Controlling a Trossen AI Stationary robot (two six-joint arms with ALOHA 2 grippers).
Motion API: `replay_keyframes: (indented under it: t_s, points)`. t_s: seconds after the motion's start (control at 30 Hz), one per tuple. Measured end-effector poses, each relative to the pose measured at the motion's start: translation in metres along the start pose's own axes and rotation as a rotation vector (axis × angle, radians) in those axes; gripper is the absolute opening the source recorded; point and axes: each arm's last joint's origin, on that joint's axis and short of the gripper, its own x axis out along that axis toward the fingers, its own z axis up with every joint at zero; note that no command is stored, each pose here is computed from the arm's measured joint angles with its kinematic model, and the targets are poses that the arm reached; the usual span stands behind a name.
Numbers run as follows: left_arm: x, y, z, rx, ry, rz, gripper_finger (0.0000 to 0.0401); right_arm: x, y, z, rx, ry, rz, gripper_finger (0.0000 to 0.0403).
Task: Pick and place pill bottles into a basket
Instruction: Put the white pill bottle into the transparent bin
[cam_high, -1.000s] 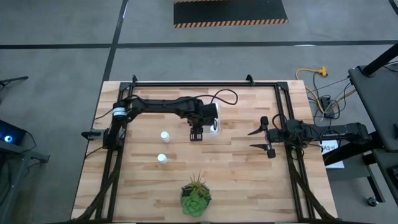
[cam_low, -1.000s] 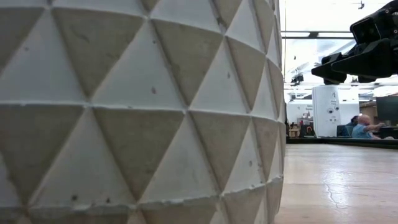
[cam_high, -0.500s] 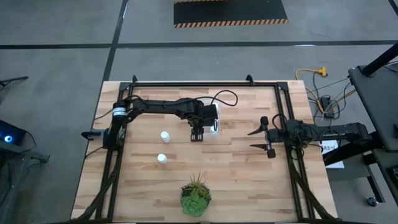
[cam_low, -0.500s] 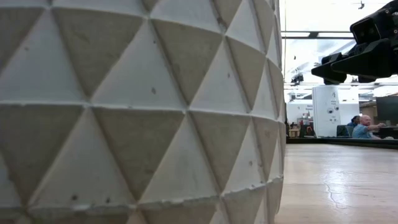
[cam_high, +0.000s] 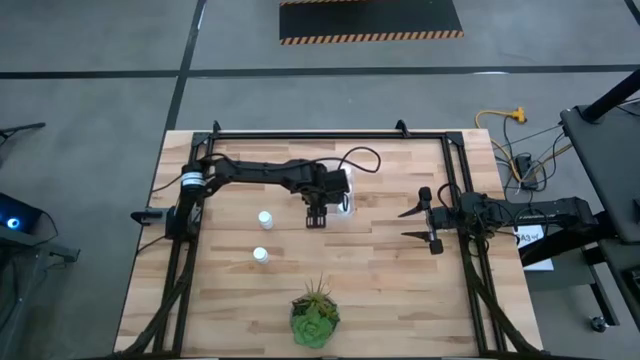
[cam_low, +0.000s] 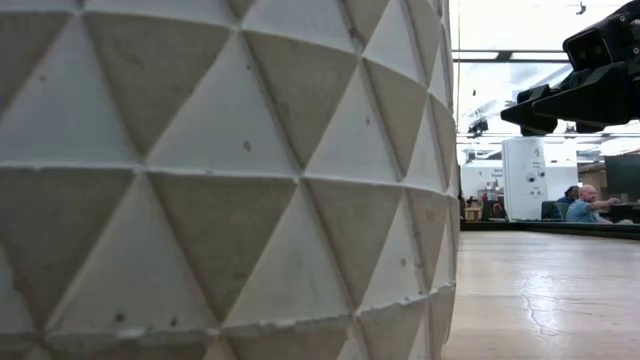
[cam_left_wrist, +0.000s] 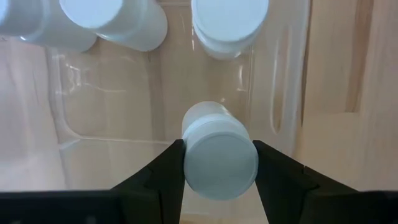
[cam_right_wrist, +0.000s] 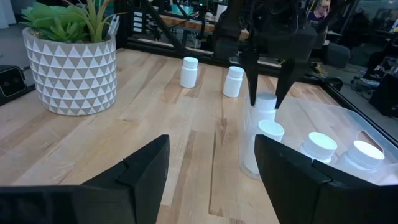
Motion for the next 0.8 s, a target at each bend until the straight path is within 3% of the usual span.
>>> replay_keyframes:
  t_s: [0.8]
  points:
    - [0.0086,-0.0003,-0.0042,-0.013,0.006,-0.029,0.0168,0.0000,0.0000,0.0000,0.000,0.000,0.000,0.0226]
